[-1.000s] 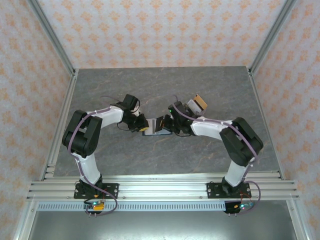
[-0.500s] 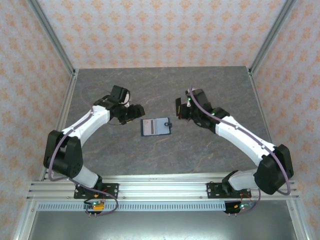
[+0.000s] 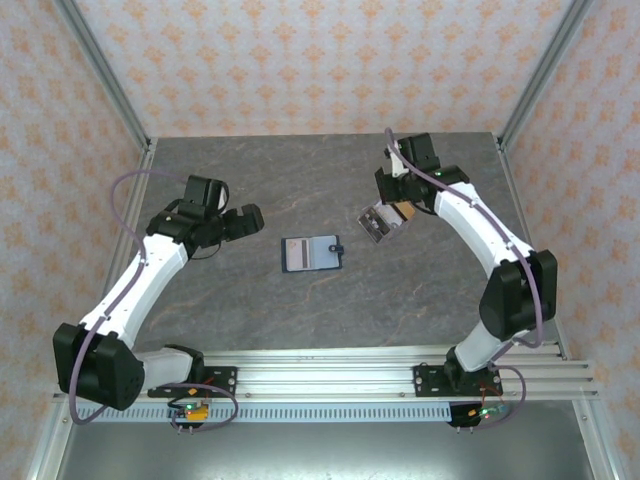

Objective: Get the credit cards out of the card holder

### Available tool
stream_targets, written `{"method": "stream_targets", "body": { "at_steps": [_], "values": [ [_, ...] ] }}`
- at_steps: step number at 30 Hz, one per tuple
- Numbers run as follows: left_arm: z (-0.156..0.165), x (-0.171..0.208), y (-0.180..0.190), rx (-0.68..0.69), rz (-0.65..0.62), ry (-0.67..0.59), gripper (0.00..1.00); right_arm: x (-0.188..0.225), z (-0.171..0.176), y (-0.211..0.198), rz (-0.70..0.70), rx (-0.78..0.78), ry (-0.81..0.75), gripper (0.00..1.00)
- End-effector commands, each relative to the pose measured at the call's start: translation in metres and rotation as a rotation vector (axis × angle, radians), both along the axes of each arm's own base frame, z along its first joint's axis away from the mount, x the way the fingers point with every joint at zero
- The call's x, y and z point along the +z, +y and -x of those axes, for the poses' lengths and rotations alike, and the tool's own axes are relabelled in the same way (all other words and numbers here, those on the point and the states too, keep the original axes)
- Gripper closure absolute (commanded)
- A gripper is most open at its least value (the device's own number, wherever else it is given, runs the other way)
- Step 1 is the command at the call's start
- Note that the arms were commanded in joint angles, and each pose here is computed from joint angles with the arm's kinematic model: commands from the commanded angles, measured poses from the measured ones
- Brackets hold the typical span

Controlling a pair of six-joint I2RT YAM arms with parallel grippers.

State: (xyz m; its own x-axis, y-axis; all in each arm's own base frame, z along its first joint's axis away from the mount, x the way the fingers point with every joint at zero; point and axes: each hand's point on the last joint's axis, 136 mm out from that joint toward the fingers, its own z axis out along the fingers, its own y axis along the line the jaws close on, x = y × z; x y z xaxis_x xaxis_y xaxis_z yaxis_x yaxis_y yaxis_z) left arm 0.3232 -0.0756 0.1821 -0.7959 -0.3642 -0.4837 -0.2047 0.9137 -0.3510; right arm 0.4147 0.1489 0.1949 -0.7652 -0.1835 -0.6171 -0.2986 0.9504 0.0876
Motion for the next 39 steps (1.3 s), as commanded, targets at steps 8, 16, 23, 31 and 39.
{"method": "stream_targets", "body": {
  "at_steps": [8,16,23,31,39],
  "values": [
    [0.008,-0.015,0.012,0.014,-0.07,0.052,0.0,-0.06,0.021,-0.006,0.182,0.24,0.192,1.0],
    [0.009,-0.019,0.011,0.009,-0.064,0.063,0.0,-0.083,0.016,-0.005,0.187,0.272,0.244,1.0],
    [0.007,-0.027,0.008,0.005,-0.056,0.091,0.0,-0.094,0.015,-0.002,0.182,0.284,0.276,0.94],
    [0.006,-0.031,0.003,-0.001,-0.03,0.105,0.0,-0.068,0.009,-0.006,0.158,0.192,0.228,0.63],
    [0.006,-0.036,-0.005,-0.007,0.022,0.131,0.0,-0.025,0.011,-0.008,-0.026,-0.04,0.091,0.43]
  ]
}}
